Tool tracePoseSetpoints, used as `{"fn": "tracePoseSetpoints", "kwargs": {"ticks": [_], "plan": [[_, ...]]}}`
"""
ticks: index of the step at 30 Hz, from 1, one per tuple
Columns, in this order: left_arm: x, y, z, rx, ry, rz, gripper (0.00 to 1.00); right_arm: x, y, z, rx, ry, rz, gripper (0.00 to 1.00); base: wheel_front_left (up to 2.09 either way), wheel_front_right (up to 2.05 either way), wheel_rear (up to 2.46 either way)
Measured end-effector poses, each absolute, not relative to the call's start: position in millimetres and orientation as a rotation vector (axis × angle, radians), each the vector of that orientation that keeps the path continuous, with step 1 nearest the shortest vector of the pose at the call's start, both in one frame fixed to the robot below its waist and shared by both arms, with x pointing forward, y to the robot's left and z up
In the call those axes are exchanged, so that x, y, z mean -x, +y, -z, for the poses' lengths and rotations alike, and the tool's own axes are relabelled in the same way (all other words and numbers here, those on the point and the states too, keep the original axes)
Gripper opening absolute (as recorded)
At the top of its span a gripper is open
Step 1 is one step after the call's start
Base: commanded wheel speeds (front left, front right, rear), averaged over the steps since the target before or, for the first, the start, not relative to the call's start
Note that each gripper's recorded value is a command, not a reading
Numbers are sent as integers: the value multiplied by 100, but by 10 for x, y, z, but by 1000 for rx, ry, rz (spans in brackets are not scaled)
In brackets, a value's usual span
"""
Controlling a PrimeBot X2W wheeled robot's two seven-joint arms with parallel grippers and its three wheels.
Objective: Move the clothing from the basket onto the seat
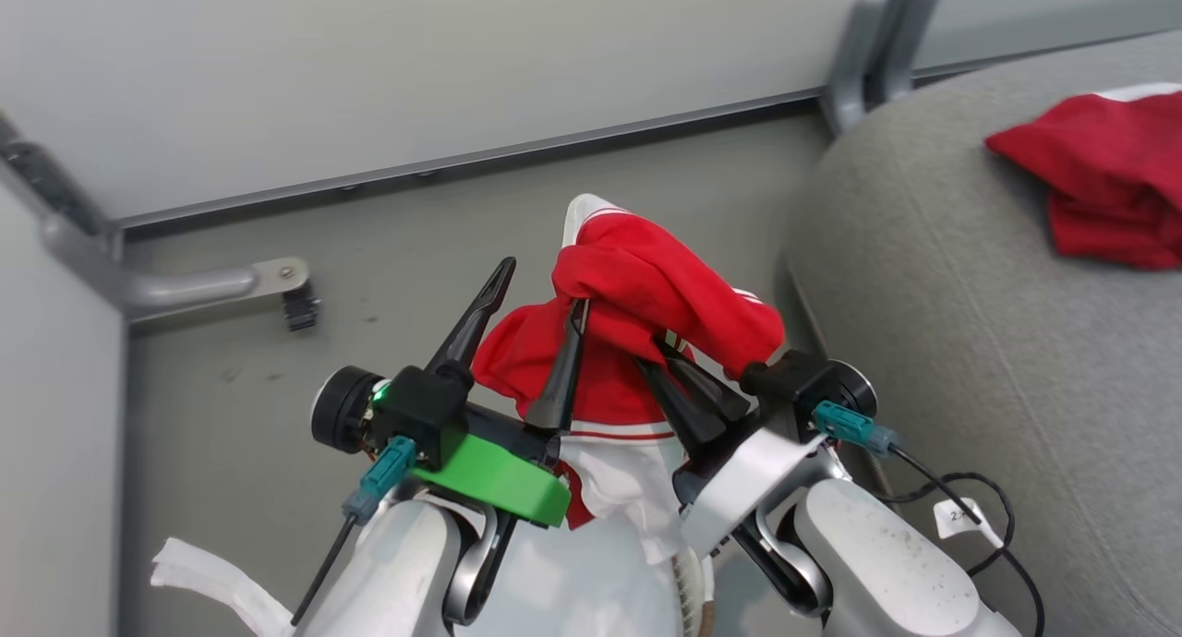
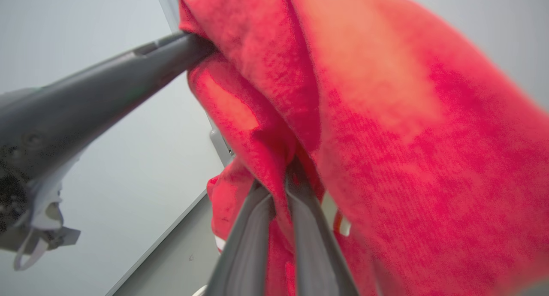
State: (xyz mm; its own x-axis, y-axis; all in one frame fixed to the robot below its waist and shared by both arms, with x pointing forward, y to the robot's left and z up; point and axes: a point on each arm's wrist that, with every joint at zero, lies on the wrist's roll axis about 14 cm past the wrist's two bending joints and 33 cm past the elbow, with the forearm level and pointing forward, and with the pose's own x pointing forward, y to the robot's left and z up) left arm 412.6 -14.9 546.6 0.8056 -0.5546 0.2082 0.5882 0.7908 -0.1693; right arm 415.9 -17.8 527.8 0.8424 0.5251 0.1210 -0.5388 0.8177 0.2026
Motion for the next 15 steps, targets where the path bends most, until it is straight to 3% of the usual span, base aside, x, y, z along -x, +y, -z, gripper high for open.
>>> {"fn": "tracePoseSetpoints", "kwargs": {"ticks": [15], "plan": [[-3998, -1143, -5275, 265, -87, 906, 100, -3819, -1683, -5154, -214, -65, -107, 0, 0, 0, 0]]}}
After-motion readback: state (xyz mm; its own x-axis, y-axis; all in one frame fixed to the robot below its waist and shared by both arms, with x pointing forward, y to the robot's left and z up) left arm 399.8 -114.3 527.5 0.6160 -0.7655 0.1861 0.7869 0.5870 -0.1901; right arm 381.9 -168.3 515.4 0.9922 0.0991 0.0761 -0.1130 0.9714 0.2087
